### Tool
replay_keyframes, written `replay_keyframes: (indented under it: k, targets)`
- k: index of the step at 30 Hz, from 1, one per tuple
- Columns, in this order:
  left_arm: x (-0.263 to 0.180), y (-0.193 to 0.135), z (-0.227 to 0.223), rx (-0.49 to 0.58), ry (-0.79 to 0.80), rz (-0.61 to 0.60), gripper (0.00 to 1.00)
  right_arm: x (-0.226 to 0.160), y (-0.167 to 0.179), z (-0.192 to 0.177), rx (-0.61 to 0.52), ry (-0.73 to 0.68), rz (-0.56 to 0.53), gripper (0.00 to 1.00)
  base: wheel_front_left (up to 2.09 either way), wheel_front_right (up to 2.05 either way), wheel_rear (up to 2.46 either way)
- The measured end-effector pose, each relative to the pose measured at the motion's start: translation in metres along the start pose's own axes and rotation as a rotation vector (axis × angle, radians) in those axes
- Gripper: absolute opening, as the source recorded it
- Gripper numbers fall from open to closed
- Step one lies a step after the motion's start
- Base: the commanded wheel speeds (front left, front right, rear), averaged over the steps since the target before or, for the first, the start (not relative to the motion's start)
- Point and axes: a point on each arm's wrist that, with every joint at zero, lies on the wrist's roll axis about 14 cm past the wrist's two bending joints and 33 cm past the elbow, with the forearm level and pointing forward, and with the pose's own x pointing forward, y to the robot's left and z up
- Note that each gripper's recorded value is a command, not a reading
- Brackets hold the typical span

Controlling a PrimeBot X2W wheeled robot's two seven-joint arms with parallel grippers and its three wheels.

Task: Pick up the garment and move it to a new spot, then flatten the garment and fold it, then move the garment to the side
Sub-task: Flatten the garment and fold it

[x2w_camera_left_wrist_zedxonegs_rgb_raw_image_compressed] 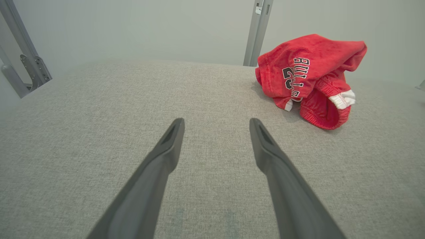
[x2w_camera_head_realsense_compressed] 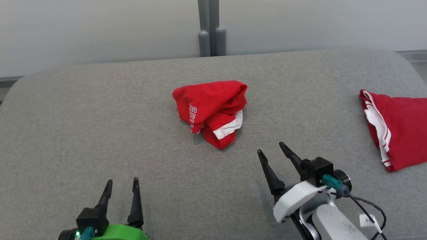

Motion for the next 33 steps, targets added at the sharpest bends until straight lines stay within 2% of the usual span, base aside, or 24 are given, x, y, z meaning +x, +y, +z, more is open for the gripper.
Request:
replay_keyframes:
  k: [4,10,25,26,27,28,29,30,33]
  targets:
    - [-0.001,0.001,0.003,-0.018,-0.008,0.01,1.0,0.029,0.012,-0.002,-0.014,0.018,0.063,1.0,0.0,0.0,0.0]
    - [-0.013,0.02,0.0,-0.039,-0.001,0.085,1.0,0.063,0.028,-0.024,-0.028,0.094,0.132,1.0,0.0,0.0,0.0]
    - [-0.053,0.066,-0.011,-0.07,0.035,0.283,1.0,0.118,0.054,-0.081,-0.067,0.256,0.208,1.0,0.0,0.0,0.0]
    - [-0.054,0.068,-0.011,-0.071,0.036,0.293,1.0,0.119,0.054,-0.084,-0.071,0.265,0.211,0.91,0.0,0.0,0.0]
    - [-0.056,0.07,-0.012,-0.071,0.038,0.301,1.0,0.119,0.055,-0.088,-0.074,0.276,0.212,0.45,0.0,0.0,0.0]
    - [-0.058,0.072,-0.012,-0.071,0.04,0.31,1.0,0.119,0.055,-0.092,-0.077,0.284,0.214,0.19,0.0,0.0,0.0]
    - [-0.059,0.074,-0.012,-0.071,0.04,0.318,1.0,0.12,0.055,-0.094,-0.079,0.289,0.212,0.05,0.0,0.0,0.0]
    - [-0.061,0.076,-0.013,-0.071,0.041,0.326,1.0,0.121,0.054,-0.095,-0.077,0.291,0.206,0.0,0.0,0.0,0.0]
    - [-0.063,0.078,-0.013,-0.072,0.04,0.335,1.0,0.121,0.05,-0.092,-0.077,0.283,0.192,0.0,0.0,0.0,0.0]
